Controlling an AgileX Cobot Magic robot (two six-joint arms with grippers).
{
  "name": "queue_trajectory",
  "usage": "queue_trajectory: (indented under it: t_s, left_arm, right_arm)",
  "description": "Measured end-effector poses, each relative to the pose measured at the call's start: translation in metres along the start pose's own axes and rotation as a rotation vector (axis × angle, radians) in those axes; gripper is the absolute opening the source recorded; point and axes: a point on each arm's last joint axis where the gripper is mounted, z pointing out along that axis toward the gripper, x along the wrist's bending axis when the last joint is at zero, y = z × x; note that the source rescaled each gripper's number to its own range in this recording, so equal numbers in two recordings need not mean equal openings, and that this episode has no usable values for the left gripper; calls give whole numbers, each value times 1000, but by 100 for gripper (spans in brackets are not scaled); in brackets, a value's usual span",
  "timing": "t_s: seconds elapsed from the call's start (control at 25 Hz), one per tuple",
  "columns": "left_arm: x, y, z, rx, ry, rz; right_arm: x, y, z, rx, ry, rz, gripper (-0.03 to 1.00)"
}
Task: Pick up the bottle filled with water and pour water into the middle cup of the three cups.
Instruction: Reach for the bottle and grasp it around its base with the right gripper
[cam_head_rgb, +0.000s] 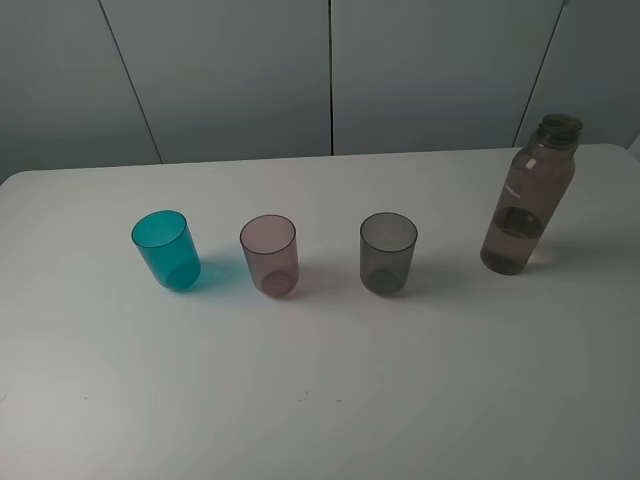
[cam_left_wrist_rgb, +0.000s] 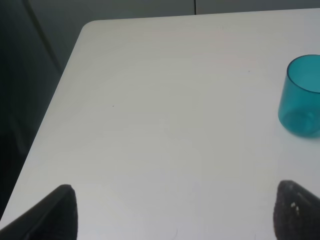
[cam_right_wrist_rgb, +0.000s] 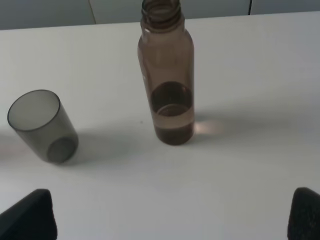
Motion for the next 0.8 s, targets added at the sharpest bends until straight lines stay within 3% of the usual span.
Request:
queue_trajectory:
  t_s: [0.4,0.8]
  left_arm:
    - [0,0,0,0,0,0]
    - [0,0,0,0,0,6]
  right_arm:
    - [-3,44,54,20,10,26,100]
    - [-8,13,100,50,8,17,100]
